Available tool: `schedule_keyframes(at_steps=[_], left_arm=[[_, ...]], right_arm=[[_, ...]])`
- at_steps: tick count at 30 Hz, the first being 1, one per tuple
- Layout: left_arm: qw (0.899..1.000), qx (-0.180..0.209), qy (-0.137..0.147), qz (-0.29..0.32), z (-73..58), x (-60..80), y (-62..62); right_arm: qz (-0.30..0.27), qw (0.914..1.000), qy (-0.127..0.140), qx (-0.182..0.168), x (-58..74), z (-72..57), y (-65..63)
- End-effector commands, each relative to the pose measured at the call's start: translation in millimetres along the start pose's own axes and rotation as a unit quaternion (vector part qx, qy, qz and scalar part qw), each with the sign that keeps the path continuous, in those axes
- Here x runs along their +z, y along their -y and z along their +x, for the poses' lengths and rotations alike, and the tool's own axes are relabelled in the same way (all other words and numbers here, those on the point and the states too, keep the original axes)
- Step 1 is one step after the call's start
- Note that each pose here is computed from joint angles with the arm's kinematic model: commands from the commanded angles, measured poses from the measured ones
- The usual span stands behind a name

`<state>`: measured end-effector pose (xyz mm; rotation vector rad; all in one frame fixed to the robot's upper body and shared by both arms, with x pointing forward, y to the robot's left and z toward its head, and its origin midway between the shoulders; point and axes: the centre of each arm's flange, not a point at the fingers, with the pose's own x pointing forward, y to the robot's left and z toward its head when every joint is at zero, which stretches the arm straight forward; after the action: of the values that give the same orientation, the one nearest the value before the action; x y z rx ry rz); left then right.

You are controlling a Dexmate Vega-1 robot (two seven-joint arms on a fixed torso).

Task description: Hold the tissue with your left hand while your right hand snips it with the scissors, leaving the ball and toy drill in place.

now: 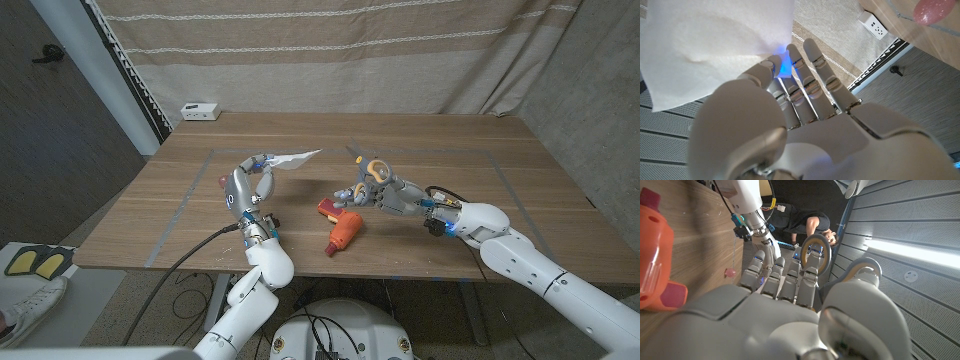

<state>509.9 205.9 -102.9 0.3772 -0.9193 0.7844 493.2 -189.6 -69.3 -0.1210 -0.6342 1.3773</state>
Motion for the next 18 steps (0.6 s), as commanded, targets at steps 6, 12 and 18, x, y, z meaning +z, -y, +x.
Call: schedule_keyframes(at_steps=[6, 12, 18], left_arm=[[1.000, -0.003, 0.031, 0.005, 20.5, 3.5, 18.5], [0.999, -0.002, 0.042, 0.012, 25.2, 5.3, 28.9], [0.998, -0.003, 0.055, 0.016, 27.9, 10.8, 43.8]], right_arm=[[-0.005, 0.9999, -0.006, 0.009, 1.0, -5.4, -9.0], [-0.003, 0.9998, -0.014, 0.015, -1.9, -5.2, -13.9], [-0.011, 0.9994, -0.024, 0.021, 3.2, -4.2, -15.9]])
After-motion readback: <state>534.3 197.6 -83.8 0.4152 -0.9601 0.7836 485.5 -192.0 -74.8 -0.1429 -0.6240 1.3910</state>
